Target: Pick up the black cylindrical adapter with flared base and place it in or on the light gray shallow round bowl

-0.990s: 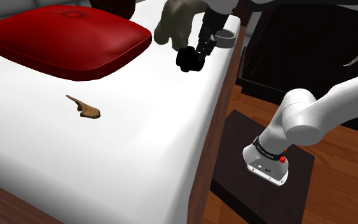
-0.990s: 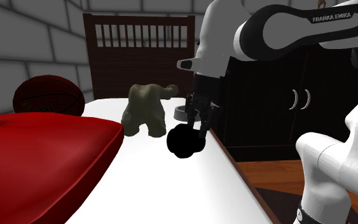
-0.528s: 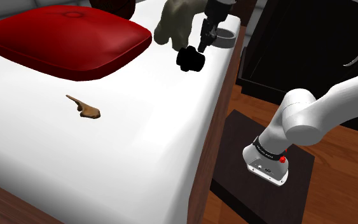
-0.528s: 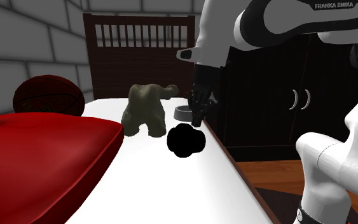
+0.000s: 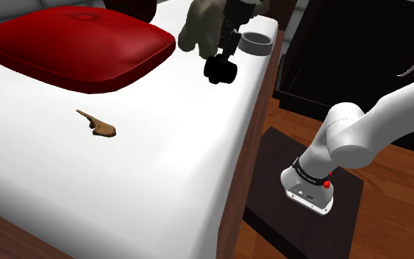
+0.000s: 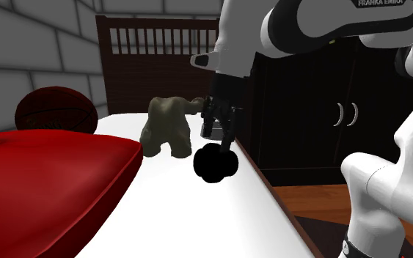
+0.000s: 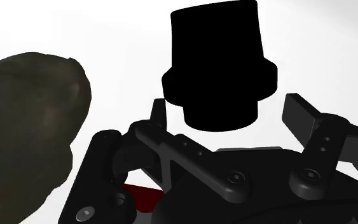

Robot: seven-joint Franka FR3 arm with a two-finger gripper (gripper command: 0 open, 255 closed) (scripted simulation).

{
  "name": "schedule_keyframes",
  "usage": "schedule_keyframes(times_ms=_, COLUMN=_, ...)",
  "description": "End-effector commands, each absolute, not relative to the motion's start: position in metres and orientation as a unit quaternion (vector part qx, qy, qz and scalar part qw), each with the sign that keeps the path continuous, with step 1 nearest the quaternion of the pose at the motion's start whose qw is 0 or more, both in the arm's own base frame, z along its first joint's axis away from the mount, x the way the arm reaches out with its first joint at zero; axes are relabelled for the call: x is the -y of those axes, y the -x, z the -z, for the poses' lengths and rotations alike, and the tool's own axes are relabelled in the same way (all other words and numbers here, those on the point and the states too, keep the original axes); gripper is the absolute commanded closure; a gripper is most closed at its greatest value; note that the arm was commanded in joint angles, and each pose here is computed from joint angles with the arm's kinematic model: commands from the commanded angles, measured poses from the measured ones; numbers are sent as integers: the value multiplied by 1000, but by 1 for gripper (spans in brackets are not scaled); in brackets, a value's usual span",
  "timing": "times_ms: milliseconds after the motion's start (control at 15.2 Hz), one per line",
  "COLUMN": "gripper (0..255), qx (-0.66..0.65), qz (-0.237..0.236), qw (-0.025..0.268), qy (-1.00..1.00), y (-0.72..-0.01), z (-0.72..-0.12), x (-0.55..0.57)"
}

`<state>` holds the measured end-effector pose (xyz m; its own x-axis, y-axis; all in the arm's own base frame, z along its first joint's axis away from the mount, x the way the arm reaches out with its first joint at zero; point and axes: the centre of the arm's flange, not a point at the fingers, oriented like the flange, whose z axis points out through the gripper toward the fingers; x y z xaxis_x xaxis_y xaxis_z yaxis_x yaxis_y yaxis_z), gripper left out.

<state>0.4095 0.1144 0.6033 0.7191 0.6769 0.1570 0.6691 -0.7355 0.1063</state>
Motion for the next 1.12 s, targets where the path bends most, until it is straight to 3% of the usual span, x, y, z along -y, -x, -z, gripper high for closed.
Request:
schedule_keyframes(times_ms=0, gripper=0, qx=-358, qz=-102, qw=20, qy=-928, y=-421, z=-597, x=-132)
schedule_keyframes(times_ms=594, gripper=0, qx=-356, qz=-106, qw=20, qy=-928, y=-436, z=-555, x=-142)
schedule_keyframes(times_ms=1056, gripper=0, qx=-356, qz=-106, qw=20, qy=-928, y=-436, z=-555, x=-142)
